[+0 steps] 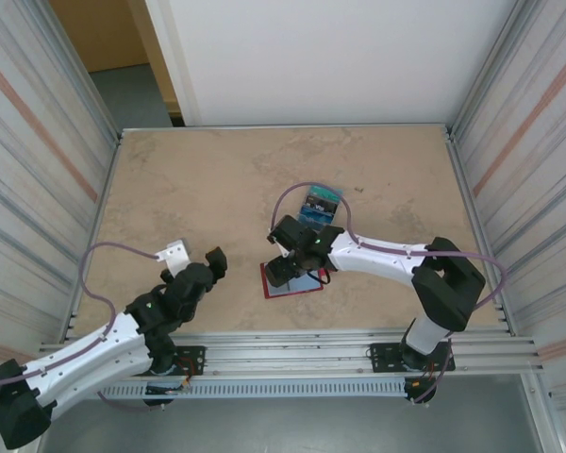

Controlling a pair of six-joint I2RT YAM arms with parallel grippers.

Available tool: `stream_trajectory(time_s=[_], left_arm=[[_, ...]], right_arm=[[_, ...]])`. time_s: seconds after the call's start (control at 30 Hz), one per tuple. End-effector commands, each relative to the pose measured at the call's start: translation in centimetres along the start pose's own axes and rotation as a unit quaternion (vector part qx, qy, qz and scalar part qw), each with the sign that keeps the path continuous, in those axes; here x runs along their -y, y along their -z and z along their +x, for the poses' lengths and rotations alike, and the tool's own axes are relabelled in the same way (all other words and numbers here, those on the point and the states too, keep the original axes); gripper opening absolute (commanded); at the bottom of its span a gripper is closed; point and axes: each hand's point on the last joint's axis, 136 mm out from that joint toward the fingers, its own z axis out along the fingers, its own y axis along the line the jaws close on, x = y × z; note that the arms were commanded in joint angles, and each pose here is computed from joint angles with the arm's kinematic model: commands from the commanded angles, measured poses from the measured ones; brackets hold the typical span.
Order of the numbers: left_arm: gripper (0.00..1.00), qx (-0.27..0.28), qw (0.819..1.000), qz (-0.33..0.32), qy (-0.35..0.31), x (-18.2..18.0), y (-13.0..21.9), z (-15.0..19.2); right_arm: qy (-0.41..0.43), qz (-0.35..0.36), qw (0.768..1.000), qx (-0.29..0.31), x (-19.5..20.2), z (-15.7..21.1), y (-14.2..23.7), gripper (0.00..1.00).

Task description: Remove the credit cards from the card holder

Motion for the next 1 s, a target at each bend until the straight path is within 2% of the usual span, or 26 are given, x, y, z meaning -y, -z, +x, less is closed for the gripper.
stream_trajectory(time_s=[0.0, 0.3, 0.63, 0.97], left_arm=[[0.99, 0.014, 1.0, -0.026, 0.005, -1.3, -0.1, -0.2], [0.99, 0.004, 1.0, -0.025, 0.004, -1.3, -0.3, 0.4], [0.99, -0.001, 1.0, -0.027, 0.005, -1.3, -0.5, 0.5], [0.99, -0.008, 1.0, -0.027, 0.007, -1.3, -0.6, 0.6]], right_arm=[[-0.01, 0.003, 1.0, 0.002, -0.7, -0.8, 0.0, 0.73], [-0.008, 0.009, 1.0, -0.011, -1.1, -0.4, -0.7, 0.72], [0.005, 0.017, 0.999, -0.029, -1.7, 0.3, -1.9, 0.61], [0.036, 0.059, 0.996, -0.053, -1.7, 1.2, -3.5, 0.63]])
